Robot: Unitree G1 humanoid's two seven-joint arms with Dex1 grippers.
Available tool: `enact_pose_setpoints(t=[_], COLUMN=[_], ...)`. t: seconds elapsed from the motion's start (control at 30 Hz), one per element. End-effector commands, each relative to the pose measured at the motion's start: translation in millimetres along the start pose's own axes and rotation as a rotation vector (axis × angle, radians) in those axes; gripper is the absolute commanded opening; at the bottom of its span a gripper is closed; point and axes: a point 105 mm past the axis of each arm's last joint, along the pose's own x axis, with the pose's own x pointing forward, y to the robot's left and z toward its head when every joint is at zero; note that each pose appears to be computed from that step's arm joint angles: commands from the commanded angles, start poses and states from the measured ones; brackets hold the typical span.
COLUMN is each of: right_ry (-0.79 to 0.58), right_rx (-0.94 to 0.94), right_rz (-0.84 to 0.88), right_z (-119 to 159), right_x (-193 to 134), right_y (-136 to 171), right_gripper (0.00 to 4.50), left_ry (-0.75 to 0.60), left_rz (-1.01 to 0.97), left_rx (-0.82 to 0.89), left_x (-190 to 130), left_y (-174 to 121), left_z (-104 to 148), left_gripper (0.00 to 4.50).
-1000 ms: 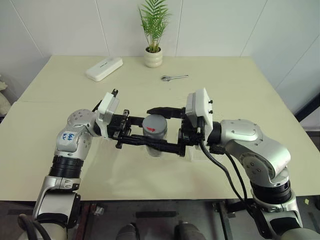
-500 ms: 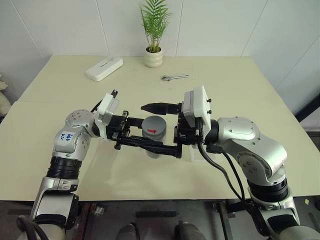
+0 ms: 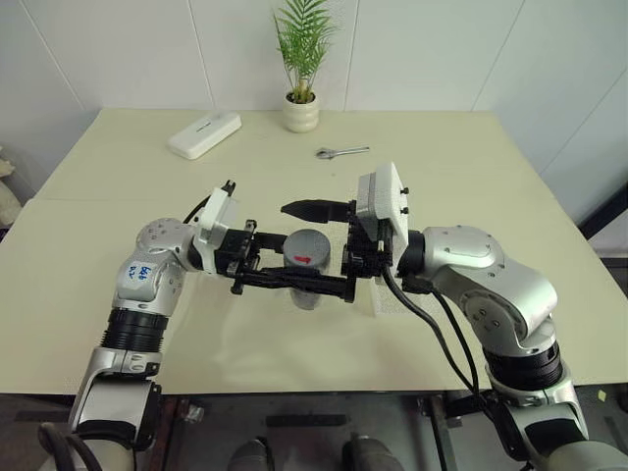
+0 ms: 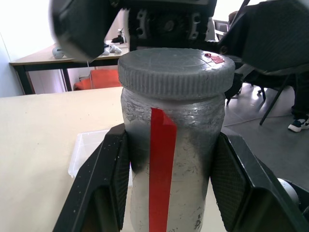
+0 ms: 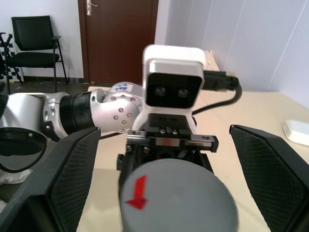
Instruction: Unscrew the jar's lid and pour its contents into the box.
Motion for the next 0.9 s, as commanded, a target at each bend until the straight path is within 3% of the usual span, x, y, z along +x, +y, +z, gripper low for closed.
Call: enact_pose_setpoints(t=[0.03, 0.37, 0.9], right_ry=[-0.01, 0.025, 0.113], right_rx=[-0.03, -0.043, -0.075], right_rz=[0.021, -0.008, -0.141], right_z=[7.4, 5.1, 7.4], right_x=[4.8, 3.2, -35.7], right_y=[-0.8, -16.5, -36.4], right_gripper=[4.5, 4.5, 4.5], left_ry=[-0.006, -0.016, -0.012], left_rz=[-0.018, -0.027, -0.008], left_rx=[0.036, 0.039, 0.029], left_x=[2.4, 5.9, 3.5], left_y=[-0.8, 1.8, 7.0], left_z=[5.8, 6.2, 2.9], left_gripper=[1.96, 1.96, 1.96])
